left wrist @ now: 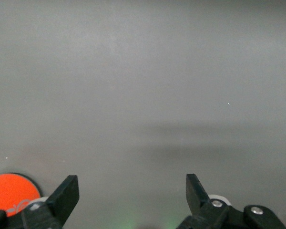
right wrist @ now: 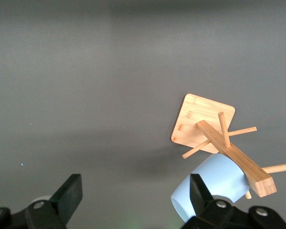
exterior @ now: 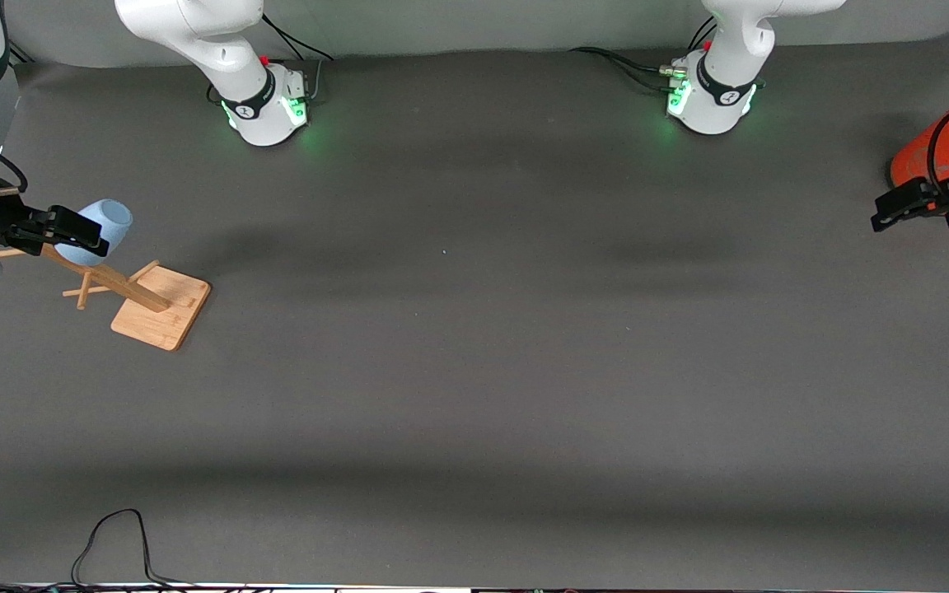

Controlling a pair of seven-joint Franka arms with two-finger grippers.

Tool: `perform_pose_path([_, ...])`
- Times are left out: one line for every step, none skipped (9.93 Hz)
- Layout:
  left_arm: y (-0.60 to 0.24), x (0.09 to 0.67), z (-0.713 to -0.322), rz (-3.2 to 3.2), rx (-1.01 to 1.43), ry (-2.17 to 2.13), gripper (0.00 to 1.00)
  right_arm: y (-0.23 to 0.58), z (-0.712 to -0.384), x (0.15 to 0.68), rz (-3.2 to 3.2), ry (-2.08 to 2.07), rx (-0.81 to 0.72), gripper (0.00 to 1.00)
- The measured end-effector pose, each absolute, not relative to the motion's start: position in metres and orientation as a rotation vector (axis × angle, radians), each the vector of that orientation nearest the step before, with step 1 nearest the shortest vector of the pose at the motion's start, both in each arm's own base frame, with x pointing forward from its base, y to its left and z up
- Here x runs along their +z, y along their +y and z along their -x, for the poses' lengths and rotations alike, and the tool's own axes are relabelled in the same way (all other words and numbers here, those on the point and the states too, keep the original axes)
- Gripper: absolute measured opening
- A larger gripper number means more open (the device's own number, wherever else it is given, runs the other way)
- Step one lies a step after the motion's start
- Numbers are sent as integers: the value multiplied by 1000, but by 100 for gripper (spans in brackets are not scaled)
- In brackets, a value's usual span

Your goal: Rotate and upright cup with both arms

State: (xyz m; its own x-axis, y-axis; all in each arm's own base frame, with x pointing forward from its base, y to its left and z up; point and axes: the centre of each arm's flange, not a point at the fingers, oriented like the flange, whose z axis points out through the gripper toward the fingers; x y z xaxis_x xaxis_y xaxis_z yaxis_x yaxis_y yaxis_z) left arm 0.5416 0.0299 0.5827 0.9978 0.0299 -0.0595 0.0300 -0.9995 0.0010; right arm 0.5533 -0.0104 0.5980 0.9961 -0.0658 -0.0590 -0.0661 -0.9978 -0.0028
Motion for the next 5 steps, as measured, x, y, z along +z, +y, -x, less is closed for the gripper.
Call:
perform_pose_path([30,576,-547,-3139,-98,47,100,-11,-553,598,3134,104,92,100])
perform_pose_path([30,572,-549,-3139,-109,47,100,-11,-553,598,3135,104,92,100])
perform_pose_path([30,571,-550,-3139,-110,47,100,-11,-553,598,3136,106,94,100])
perform_pose_path([30,573,-550,-3140,-105,47,100,-15,-553,598,3136,118,96,100])
perform_pose_path([30,576,-550,-3140,-95,48,100,-22,-550,598,3136,145,105,100])
